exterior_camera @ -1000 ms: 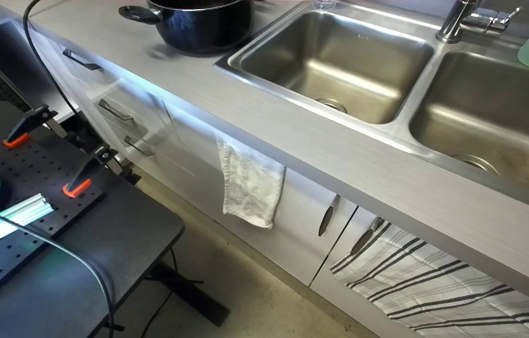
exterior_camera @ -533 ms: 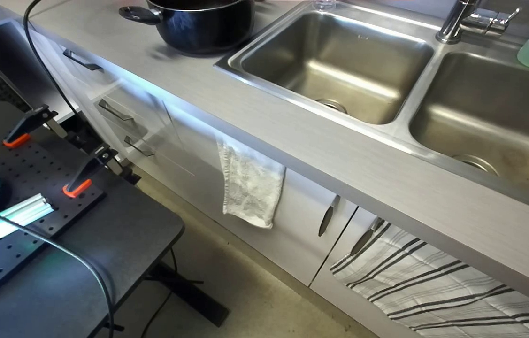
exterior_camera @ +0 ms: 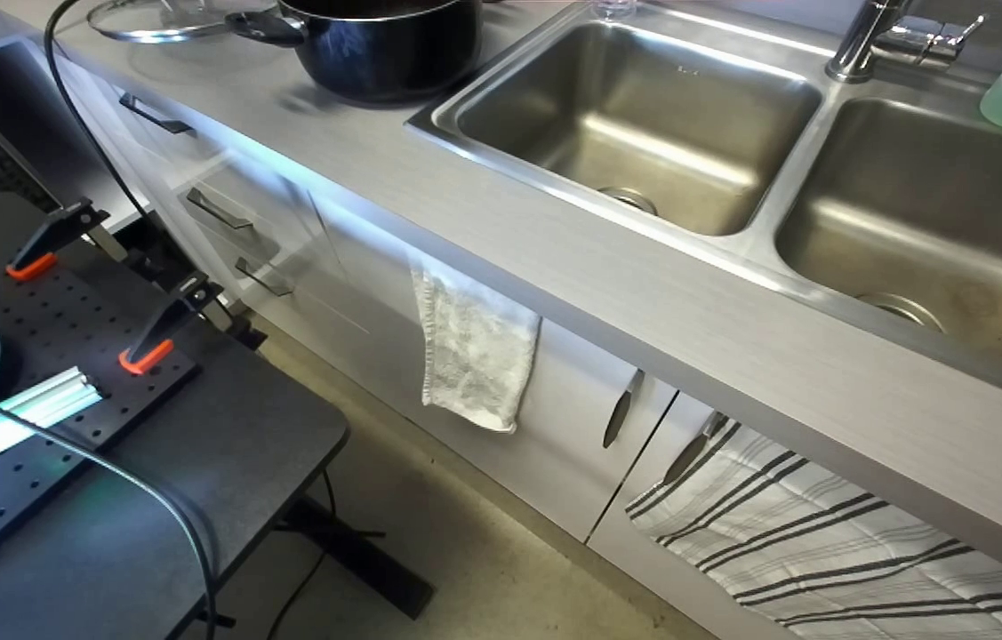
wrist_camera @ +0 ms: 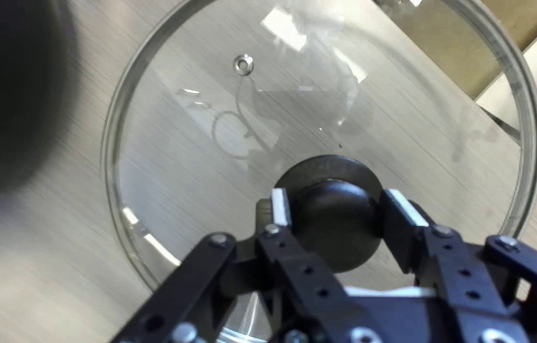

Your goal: Remove the lid from the pot and put it on the table

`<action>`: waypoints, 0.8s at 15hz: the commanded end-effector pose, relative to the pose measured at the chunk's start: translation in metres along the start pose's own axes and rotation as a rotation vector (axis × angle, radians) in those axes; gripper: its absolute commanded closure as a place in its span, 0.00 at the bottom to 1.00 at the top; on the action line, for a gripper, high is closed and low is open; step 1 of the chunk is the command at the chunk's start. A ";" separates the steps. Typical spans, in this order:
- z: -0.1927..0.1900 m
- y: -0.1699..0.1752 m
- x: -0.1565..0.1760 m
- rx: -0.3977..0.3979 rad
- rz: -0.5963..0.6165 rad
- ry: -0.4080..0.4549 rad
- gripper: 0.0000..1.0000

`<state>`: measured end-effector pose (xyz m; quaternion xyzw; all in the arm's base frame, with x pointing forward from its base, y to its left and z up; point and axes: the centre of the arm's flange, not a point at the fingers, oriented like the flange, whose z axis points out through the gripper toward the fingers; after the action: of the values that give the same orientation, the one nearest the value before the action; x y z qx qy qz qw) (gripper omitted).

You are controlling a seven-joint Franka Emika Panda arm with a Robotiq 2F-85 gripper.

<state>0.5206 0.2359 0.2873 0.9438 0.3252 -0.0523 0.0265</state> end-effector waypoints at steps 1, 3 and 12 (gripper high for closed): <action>0.010 0.014 0.014 0.009 -0.029 -0.007 0.75; 0.019 0.017 0.015 0.018 -0.031 -0.019 0.75; 0.036 0.024 0.017 0.036 -0.042 -0.034 0.75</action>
<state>0.5373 0.2263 0.2476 0.9396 0.3326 -0.0795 0.0165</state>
